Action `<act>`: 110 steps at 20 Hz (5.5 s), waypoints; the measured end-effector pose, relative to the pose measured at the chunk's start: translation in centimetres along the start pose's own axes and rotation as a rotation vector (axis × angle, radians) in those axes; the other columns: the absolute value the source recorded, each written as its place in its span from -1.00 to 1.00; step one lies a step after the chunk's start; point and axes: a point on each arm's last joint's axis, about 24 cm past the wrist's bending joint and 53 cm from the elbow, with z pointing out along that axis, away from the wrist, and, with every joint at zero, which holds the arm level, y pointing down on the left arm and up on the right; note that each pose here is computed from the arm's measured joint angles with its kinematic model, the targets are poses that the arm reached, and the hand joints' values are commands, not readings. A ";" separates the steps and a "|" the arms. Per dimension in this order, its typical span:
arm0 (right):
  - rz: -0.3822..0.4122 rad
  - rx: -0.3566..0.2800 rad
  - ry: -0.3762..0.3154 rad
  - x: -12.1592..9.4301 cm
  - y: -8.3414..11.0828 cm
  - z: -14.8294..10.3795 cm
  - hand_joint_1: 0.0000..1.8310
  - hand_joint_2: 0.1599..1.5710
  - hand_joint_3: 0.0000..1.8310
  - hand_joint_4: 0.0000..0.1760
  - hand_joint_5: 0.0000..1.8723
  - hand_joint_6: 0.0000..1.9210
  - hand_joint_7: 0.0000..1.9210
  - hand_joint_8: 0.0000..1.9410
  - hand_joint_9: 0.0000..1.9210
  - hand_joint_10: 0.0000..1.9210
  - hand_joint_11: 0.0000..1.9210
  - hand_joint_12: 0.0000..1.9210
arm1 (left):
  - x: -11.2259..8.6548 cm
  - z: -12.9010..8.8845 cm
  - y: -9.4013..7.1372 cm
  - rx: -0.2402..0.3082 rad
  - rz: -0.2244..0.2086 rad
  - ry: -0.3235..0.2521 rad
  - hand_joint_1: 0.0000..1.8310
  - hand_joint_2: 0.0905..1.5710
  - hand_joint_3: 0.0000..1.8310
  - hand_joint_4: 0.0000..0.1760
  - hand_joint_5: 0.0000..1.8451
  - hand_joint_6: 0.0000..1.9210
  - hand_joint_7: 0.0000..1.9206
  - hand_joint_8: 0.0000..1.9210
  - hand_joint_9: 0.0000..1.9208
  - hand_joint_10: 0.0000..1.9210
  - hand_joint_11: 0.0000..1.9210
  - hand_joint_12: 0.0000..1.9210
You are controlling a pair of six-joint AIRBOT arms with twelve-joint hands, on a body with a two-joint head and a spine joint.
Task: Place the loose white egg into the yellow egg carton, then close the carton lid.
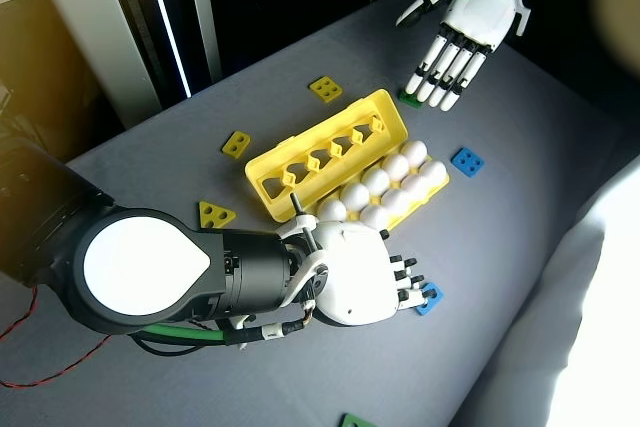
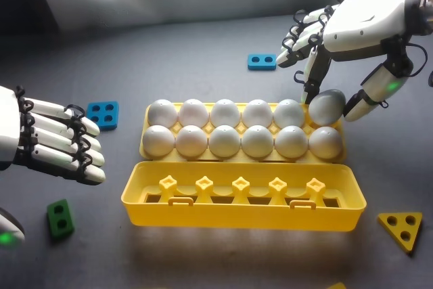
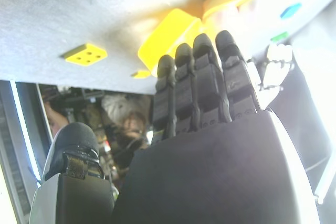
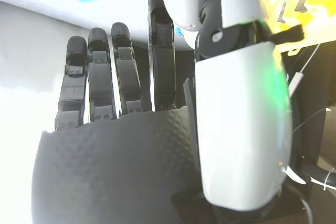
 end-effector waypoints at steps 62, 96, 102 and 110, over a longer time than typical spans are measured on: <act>0.084 -0.074 0.088 2.5 5.2 -6.9 -0.13 0.03 -1.00 -1.00 -0.92 -1.00 -0.98 -1.00 -0.99 -1.00 -0.99 -0.99 | 1.2 0.4 -1.1 0.031 -0.020 0.032 -1.00 0.44 -1.00 -1.00 -0.73 -1.00 -0.72 -1.00 -0.77 -1.00 -1.00 -0.57; 0.257 0.155 -0.011 3.7 3.1 -16.1 -0.95 0.08 -0.99 -1.00 -0.98 -1.00 -1.00 -1.00 -1.00 -1.00 -1.00 -1.00 | 6.7 4.4 -3.1 0.020 -0.096 0.103 -1.00 0.42 -1.00 -1.00 -0.78 -1.00 -0.78 -0.99 -0.81 -0.99 -1.00 -0.60; 0.257 0.143 -0.004 3.8 3.5 -15.9 -1.00 0.12 -0.98 -1.00 -0.98 -0.99 -1.00 -1.00 -1.00 -1.00 -1.00 -1.00 | 6.0 4.8 -3.1 0.008 -0.118 0.071 -1.00 0.41 -1.00 -1.00 -0.78 -1.00 -0.78 -1.00 -0.81 -0.99 -1.00 -0.54; 0.257 0.136 0.000 4.0 3.7 -15.9 -1.00 0.38 -0.99 -1.00 -0.99 -1.00 -1.00 -1.00 -1.00 -1.00 -1.00 -1.00 | 6.4 5.3 -4.0 0.024 -0.120 0.081 -1.00 0.42 -1.00 -1.00 -0.82 -1.00 -0.84 -1.00 -0.86 -1.00 -1.00 -0.69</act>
